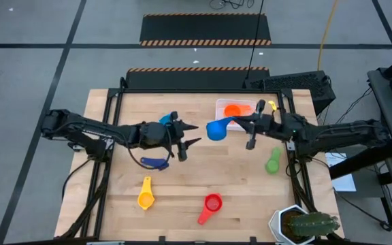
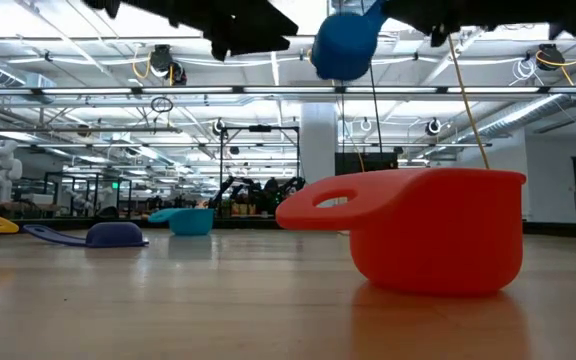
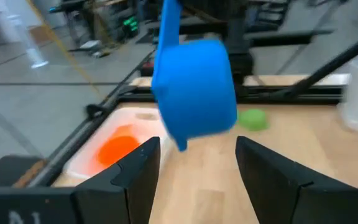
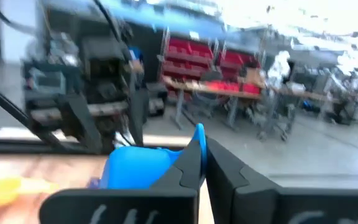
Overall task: Nest measuring cups in basket
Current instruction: Stack the blue measuring cup on top of the orange measuring cup in the white bin
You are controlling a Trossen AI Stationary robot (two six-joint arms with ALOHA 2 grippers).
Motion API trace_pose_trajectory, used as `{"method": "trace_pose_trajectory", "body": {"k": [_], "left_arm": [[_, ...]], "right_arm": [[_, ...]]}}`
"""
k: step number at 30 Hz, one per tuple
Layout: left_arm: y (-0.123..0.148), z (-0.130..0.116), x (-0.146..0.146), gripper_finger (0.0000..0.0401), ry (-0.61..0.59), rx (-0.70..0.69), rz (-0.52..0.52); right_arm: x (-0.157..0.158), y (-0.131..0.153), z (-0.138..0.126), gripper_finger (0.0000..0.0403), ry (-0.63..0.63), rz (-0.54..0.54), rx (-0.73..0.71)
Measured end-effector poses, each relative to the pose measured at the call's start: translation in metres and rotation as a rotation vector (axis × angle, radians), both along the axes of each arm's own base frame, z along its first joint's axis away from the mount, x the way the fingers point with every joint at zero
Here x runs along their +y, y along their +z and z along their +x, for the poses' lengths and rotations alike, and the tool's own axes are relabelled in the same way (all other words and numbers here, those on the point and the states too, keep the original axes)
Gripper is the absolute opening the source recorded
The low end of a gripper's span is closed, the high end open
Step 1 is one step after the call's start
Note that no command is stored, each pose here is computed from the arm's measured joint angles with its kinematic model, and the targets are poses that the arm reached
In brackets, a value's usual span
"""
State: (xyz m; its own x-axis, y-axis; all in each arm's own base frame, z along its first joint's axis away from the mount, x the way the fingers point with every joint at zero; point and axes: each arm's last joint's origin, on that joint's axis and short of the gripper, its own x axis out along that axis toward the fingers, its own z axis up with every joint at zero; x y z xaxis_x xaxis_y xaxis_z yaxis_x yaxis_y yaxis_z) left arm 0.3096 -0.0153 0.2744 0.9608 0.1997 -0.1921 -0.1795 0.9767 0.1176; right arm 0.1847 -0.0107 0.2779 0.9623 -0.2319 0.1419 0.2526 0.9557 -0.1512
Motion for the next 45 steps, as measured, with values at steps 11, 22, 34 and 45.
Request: {"method": "trace_pose_trajectory", "body": {"k": [11,22,34,45], "left_arm": [[-0.017,-0.004,0.005,0.0214,-0.06,-0.171,0.043],[-0.032,0.017,-0.005,0.0214,-0.106,-0.275,0.181],[-0.039,0.025,0.002,0.0214,-0.105,-0.297,0.129],[-0.037,0.032,0.002,0.0214,-0.105,-0.351,0.112]], "right_arm": [[0.004,-0.014,-0.022,0.0,0.122,-0.085,-0.222],[0.004,-0.015,-0.019,0.0,0.12,-0.079,-0.227],[0.004,-0.015,-0.018,0.0,0.119,-0.082,-0.243],[0.005,-0.014,-0.018,0.0,0.137,-0.088,-0.255]]}}
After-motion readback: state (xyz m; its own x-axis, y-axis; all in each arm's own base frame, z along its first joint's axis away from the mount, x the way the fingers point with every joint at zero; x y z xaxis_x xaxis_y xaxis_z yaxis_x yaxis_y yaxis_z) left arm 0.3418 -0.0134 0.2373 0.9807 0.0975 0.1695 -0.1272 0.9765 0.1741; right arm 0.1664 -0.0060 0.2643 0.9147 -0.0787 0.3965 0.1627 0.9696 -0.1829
